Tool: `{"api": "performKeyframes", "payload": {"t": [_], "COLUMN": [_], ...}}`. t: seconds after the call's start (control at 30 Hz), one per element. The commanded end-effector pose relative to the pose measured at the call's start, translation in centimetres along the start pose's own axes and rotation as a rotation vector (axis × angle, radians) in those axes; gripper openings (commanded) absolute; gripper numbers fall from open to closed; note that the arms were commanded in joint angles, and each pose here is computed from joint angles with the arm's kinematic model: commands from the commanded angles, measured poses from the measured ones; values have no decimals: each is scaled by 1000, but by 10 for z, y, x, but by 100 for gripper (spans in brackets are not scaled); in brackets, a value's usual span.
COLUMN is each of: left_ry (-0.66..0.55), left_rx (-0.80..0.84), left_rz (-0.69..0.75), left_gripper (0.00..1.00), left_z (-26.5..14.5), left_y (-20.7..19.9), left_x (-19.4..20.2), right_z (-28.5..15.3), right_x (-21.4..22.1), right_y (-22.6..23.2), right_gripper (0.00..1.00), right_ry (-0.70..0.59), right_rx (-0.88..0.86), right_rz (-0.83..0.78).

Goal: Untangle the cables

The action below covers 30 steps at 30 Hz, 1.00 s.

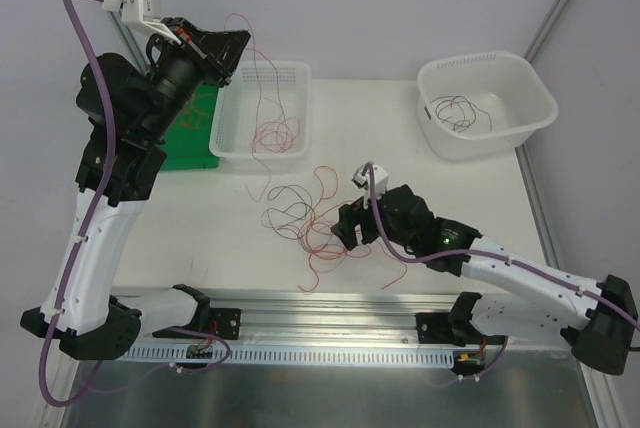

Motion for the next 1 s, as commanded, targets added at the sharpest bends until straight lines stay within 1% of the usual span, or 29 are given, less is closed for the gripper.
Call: {"api": "performKeyframes", "payload": {"t": [0.0,0.03,0.13,0.23,0.3,0.33,0.37,0.43,0.5,0.53,0.6,0.63,0.7,0.83,0.97], "left_ry": [-54,-54,-75,-95,-133,-136,-160,-175,-212,-206,-233,-225,-247,-270,-282], "left_rx": [22,24,37,34,20,8,10,-15,-16,-25,-23,-31,-26,-65,-131], "left_rz": [25,28,41,70,100,113,141,165,197,204,223,230,242,282,364], "left_gripper": [0,0,1,1,1,1,1,1,2,1,1,2,1,2,2], "left_z": [-9,-9,-9,-4,-1,5,7,18,23,33,39,50,55,78,98], "left_y": [-7,-7,-13,-14,-15,-13,-16,-12,-16,-11,-14,-9,-11,0,22], "left_x": [-10,-11,-18,-24,-33,-33,-40,-43,-53,-50,-57,-53,-59,-58,-52], "right_z": [15,16,17,14,11,9,6,2,-5,-6,-11,-13,-16,-22,-27], "right_x": [-33,-31,-16,6,17,28,31,44,50,52,56,58,62,65,67], "right_y": [7,10,11,8,6,4,3,-1,-3,-5,-6,-7,-8,-11,-14], "right_gripper": [79,79,80,86,91,92,95,97,98,98,99,98,99,99,100], "right_ry": [-117,-111,-73,-22,9,49,55,101,114,117,114,115,114,110,110], "right_rx": [-51,-67,-69,-39,-16,11,20,53,71,86,99,109,114,132,150], "right_rz": [2,37,63,100,118,120,121,123,127,127,133,139,148,148,136]}}
Point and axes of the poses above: each gripper's point midway between its finger pads, its own z axis out along the fingers, its own y axis along the line the jaws close on, x = y × z, the point moved 8 cm from there along -z, back along the fingers, and after that the axes turned 14 degrees about -z, right-handed, at the moved point
